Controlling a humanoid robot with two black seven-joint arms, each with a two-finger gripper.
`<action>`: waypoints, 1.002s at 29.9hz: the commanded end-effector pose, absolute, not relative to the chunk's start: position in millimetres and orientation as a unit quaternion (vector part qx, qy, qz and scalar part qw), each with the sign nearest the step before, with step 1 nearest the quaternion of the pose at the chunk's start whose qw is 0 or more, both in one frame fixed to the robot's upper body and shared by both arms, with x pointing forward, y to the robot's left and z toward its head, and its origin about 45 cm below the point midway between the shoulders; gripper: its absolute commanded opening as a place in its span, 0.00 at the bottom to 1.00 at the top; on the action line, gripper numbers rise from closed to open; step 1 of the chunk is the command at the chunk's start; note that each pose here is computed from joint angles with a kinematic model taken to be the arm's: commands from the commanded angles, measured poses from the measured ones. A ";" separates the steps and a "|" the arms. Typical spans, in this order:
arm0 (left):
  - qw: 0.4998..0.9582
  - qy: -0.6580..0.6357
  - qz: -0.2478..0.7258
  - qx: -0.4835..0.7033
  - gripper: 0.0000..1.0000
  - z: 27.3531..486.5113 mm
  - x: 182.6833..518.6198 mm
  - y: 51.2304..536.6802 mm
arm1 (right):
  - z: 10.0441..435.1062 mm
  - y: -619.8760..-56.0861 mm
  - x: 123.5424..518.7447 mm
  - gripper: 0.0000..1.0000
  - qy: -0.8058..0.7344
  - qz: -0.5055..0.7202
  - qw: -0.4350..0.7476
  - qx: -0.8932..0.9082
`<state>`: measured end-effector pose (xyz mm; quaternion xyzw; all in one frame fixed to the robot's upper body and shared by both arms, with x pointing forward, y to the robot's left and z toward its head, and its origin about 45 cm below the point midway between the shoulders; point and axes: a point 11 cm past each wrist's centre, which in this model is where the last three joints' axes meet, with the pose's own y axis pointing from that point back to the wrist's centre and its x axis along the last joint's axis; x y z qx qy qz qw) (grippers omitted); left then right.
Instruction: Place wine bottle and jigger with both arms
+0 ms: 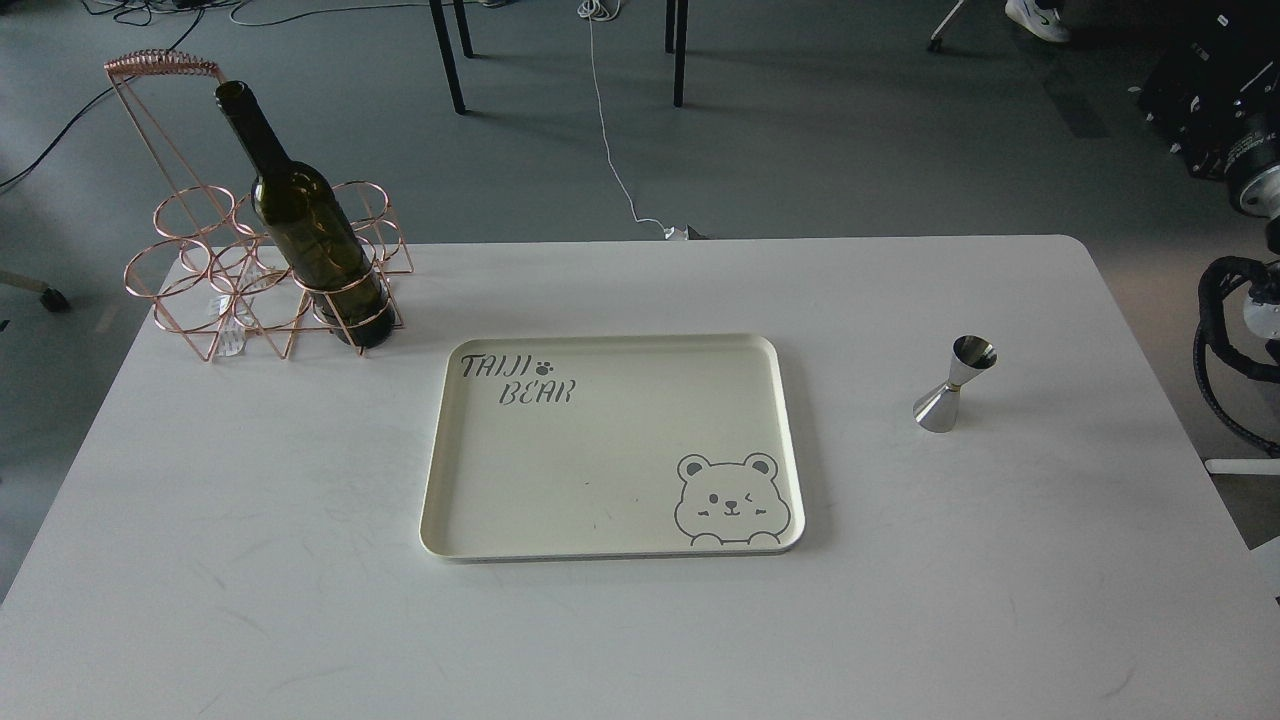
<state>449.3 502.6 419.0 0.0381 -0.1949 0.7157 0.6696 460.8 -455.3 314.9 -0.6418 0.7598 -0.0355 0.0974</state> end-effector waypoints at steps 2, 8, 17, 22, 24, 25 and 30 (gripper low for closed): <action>0.641 -0.075 0.761 -0.065 0.98 377.6 445.0 521.7 | 299.0 -459.1 455.4 0.99 0.766 -0.018 0.097 -0.636; 0.613 0.026 0.769 -0.179 0.98 339.6 428.2 552.2 | 290.9 -478.7 449.9 0.99 0.785 0.020 0.130 -0.605; 0.608 0.101 0.754 -0.228 0.99 264.7 390.5 562.4 | 253.3 -495.8 433.3 0.99 0.745 0.105 0.237 -0.615; 0.584 0.132 0.760 -0.252 0.99 233.8 377.3 559.7 | 228.9 -489.4 428.7 0.99 0.744 0.128 0.242 -0.609; 0.581 0.138 0.761 -0.254 0.99 227.4 375.1 558.0 | 221.4 -489.9 424.2 0.99 0.743 0.140 0.252 -0.604; 0.580 0.140 0.762 -0.253 0.99 224.9 374.2 557.4 | 219.2 -491.3 422.2 0.99 0.744 0.144 0.258 -0.599; 0.575 0.141 0.763 -0.260 0.99 223.5 372.8 557.9 | 208.5 -493.4 415.7 0.99 0.748 0.154 0.256 -0.592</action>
